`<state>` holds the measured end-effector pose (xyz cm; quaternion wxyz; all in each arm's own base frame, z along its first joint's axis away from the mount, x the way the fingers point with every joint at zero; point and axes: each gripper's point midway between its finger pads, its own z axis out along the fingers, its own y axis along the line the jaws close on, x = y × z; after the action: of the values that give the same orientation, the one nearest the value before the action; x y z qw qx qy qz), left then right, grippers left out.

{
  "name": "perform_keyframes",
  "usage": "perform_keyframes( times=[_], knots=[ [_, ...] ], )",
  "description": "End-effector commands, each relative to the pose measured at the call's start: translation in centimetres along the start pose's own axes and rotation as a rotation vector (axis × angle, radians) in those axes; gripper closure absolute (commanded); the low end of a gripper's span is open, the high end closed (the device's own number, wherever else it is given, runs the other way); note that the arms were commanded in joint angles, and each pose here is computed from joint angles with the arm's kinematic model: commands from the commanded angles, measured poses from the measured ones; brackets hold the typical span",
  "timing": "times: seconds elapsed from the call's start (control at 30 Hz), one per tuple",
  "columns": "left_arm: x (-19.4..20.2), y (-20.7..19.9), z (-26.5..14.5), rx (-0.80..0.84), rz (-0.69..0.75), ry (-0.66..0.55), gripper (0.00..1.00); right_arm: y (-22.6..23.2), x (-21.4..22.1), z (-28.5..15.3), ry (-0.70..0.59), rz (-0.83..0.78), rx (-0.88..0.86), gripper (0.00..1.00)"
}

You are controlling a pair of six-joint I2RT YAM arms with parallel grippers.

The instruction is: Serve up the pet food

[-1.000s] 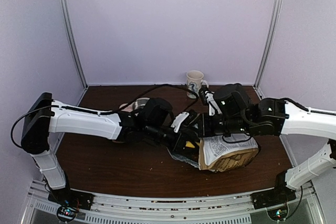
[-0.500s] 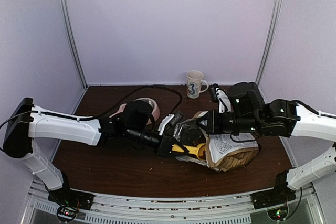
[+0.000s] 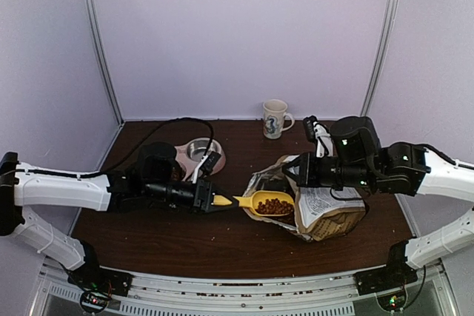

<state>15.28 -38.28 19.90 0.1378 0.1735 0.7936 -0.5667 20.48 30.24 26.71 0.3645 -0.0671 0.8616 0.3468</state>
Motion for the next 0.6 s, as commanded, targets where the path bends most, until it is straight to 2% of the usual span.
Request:
perform_keyframes(
  times=[0.0, 0.17, 0.57],
  knots=[
    [-2.0, -2.7, -2.0, 0.090, -0.021, -0.103, 1.00, 0.9, -3.5, -2.0, -0.144, 0.053, -0.049, 1.00],
    [-2.4, -3.8, -3.7, 0.139, -0.028, -0.145, 1.00, 0.3, -3.6, -2.2, -0.159, 0.069, -0.038, 1.00],
    [-2.1, -5.9, -5.6, 0.230, -0.040, -0.135, 1.00, -0.6, -4.2, -2.6, -0.188, 0.103, -0.019, 1.00]
  ],
)
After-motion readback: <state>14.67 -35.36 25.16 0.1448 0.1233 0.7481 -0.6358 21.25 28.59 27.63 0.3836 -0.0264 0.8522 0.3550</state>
